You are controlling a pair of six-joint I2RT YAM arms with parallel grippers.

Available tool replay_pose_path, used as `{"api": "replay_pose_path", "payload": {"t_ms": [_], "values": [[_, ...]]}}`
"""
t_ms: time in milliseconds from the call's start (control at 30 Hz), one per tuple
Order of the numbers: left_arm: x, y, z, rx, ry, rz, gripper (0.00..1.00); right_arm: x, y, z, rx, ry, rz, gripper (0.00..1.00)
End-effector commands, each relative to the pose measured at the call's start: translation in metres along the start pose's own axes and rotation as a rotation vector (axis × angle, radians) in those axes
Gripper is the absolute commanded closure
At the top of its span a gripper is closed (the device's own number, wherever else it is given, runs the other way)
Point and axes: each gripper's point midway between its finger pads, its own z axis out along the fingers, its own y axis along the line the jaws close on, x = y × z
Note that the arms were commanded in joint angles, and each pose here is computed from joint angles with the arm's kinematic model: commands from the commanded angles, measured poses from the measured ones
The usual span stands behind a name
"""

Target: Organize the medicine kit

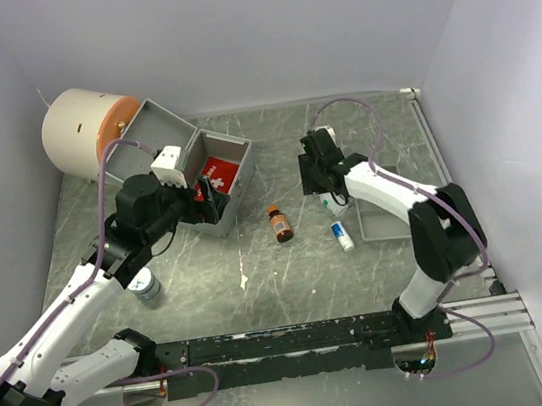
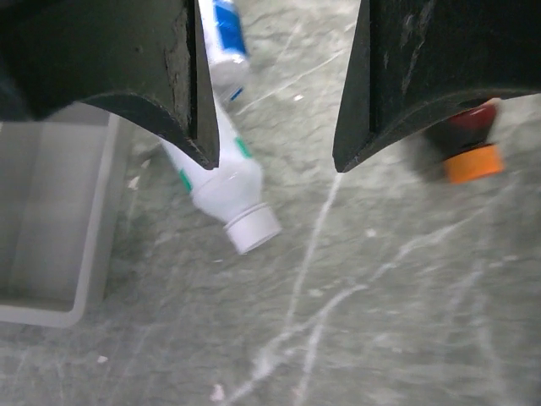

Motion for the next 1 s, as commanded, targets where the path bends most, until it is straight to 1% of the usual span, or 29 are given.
{"api": "replay_pose_path", "payload": {"t_ms": [0, 100, 167, 267, 367, 500, 600, 700, 800, 967], "values": [[-0.020, -0.012, -0.004, 0.057, -0.069, 0.033, 0.02, 0.005, -0.026, 0.020, 0.098, 0.078, -0.119, 0.42], [-0.015, -0.009, -0.002, 0.048, -0.049, 0.033, 0.02, 0.007, -0.028, 0.032, 0.122, 0.112, -0.160, 0.40], [-0.010, -0.011, 0.001, 0.063, -0.037, 0.033, 0.02, 0.016, -0.030, 0.040, 0.134, 0.159, -0.186, 0.39], [-0.004, -0.013, 0.007, 0.080, -0.020, 0.026, 0.02, 0.034, -0.032, 0.048, 0.139, 0.227, -0.214, 0.33], [-0.002, -0.012, 0.009, 0.072, -0.011, 0.023, 0.02, 0.048, -0.027, 0.051, 0.094, 0.269, -0.232, 0.32], [-0.001, -0.010, 0.010, 0.063, -0.013, 0.024, 0.02, 0.054, -0.028, 0.052, 0.089, 0.288, -0.247, 0.32], [-0.001, -0.009, 0.010, 0.062, -0.011, 0.026, 0.02, 0.057, -0.026, 0.054, 0.068, 0.298, -0.268, 0.38], [-0.002, -0.009, 0.009, 0.057, -0.009, 0.025, 0.02, 0.059, -0.023, 0.056, 0.032, 0.298, -0.297, 0.50], [-0.002, -0.008, 0.007, 0.053, -0.013, 0.024, 0.02, 0.056, -0.024, 0.057, 0.017, 0.293, -0.314, 0.59], [-0.005, -0.008, 0.003, 0.052, -0.034, 0.023, 0.02, 0.034, -0.026, 0.058, 0.054, 0.222, -0.302, 0.72]]}}
